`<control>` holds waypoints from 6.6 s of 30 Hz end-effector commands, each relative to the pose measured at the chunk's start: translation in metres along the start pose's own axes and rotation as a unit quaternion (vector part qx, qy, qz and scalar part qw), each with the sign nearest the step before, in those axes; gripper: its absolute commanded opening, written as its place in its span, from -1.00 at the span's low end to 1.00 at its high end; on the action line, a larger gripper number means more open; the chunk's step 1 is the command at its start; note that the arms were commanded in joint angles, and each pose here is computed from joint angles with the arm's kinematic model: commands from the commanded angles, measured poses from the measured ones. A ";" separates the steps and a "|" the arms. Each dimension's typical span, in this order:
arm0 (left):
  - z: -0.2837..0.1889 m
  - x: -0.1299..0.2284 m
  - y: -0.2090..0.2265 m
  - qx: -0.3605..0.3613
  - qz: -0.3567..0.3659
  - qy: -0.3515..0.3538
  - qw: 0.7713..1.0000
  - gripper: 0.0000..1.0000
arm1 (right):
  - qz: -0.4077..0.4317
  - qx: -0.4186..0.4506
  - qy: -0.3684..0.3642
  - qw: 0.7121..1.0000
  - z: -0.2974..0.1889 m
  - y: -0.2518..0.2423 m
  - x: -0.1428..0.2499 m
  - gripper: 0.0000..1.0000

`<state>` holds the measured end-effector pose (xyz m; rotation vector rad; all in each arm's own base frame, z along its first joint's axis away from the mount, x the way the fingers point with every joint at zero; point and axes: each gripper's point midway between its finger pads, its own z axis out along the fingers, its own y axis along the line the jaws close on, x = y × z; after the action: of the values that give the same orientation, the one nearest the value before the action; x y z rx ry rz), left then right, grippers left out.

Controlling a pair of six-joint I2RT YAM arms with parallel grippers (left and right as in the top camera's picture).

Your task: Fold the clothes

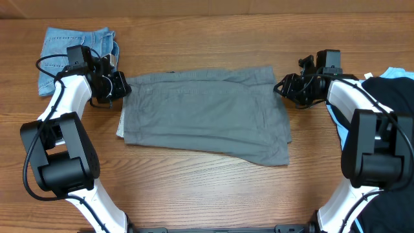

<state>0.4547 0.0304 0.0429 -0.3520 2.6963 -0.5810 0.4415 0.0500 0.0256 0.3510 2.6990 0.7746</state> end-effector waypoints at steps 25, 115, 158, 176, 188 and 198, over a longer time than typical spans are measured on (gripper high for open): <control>-0.046 -0.016 -0.016 0.034 0.003 -0.036 0.999 -0.92 | -0.075 -0.080 -0.062 0.992 -0.071 0.067 -0.017 -0.92; -0.053 0.006 0.022 -0.091 -0.013 0.000 0.996 0.61 | -0.038 -0.089 -0.014 0.995 0.014 0.032 -0.011 -0.84; -0.010 0.003 -0.007 0.062 -0.012 0.015 0.998 -0.92 | -0.043 -0.086 -0.046 0.994 -0.040 0.050 -0.021 -0.92; -0.057 -0.027 -0.026 0.071 0.046 -0.061 0.995 -0.92 | -0.058 -0.103 -0.155 0.981 -0.095 0.087 -0.061 -0.92; -0.042 -0.033 -0.013 0.021 0.042 -0.069 0.997 -0.44 | -0.037 -0.064 -0.175 0.982 -0.071 0.061 -0.078 -0.91; -0.045 -0.014 0.003 0.024 0.000 -0.031 0.999 0.48 | 0.010 -0.015 -0.128 0.992 -0.073 0.021 -0.056 0.32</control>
<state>0.4534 0.0428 0.0889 -0.2946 2.6043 -0.6005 0.4733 0.0349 0.1097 0.3944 2.4325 0.7560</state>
